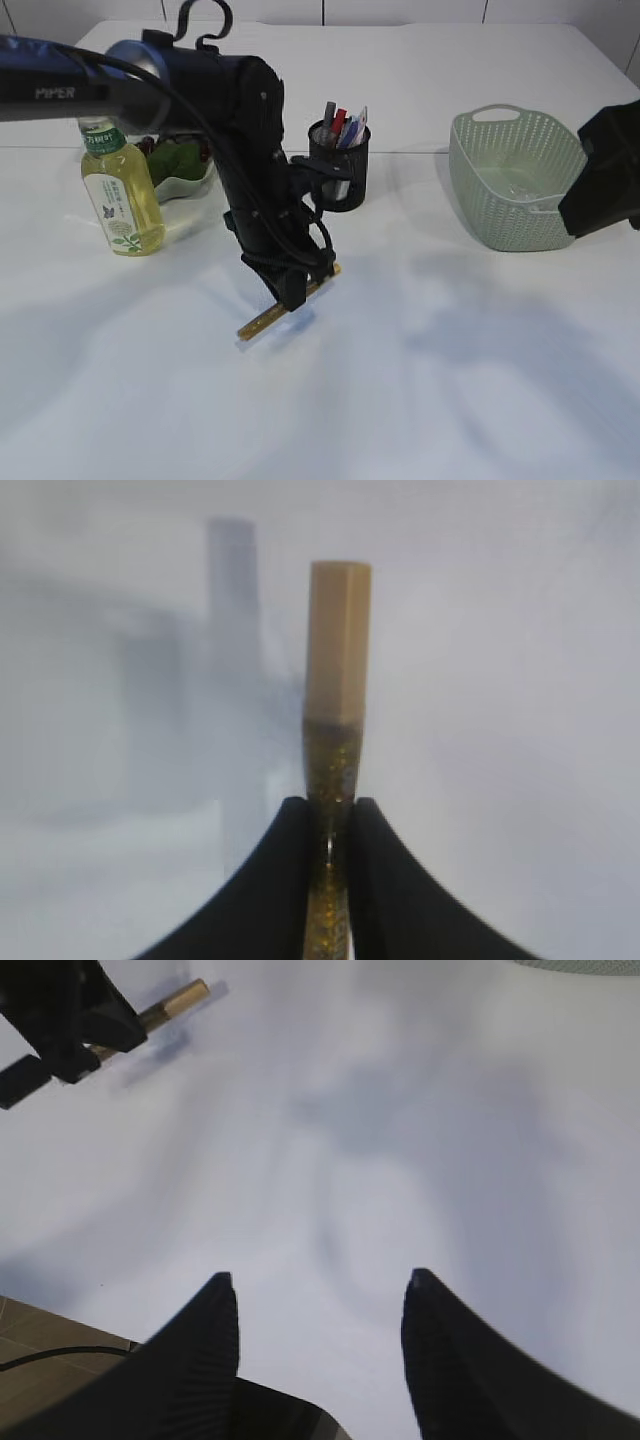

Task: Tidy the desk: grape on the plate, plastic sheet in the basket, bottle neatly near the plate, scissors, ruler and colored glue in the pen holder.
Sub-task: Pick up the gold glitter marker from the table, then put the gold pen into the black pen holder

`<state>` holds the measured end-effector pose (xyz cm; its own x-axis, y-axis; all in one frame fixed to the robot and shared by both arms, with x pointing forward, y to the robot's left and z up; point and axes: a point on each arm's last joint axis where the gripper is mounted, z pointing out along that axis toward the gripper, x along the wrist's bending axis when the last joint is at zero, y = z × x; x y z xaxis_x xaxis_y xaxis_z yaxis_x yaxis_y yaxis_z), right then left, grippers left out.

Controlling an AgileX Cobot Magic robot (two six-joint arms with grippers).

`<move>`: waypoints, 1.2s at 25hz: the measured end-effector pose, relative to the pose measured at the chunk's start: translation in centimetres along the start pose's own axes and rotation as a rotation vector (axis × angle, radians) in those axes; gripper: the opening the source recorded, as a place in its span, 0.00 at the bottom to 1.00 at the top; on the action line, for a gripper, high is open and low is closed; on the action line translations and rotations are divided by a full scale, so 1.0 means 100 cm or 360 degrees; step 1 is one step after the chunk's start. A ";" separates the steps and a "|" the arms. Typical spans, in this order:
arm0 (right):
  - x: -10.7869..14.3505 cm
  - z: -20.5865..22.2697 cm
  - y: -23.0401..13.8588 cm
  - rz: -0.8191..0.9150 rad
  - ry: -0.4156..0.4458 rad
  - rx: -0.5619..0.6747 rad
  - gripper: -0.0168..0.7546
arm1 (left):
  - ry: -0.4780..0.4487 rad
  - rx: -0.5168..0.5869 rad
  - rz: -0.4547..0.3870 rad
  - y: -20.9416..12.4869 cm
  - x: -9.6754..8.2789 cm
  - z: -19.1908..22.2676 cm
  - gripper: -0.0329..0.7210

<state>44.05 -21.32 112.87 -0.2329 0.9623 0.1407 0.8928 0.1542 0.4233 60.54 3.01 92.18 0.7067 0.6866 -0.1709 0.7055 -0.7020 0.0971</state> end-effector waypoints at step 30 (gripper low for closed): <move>-0.001 0.000 0.009 -0.0019 -0.0010 -0.0165 0.56 | 0.0466 -0.1835 -0.0332 -0.006 0.015 -0.081 0.13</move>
<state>44.88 -21.23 113.30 -0.2407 0.9619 0.1297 0.8453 0.1421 0.5151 61.63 5.96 99.85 0.4533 0.8883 -0.0735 0.3351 -0.0935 0.9375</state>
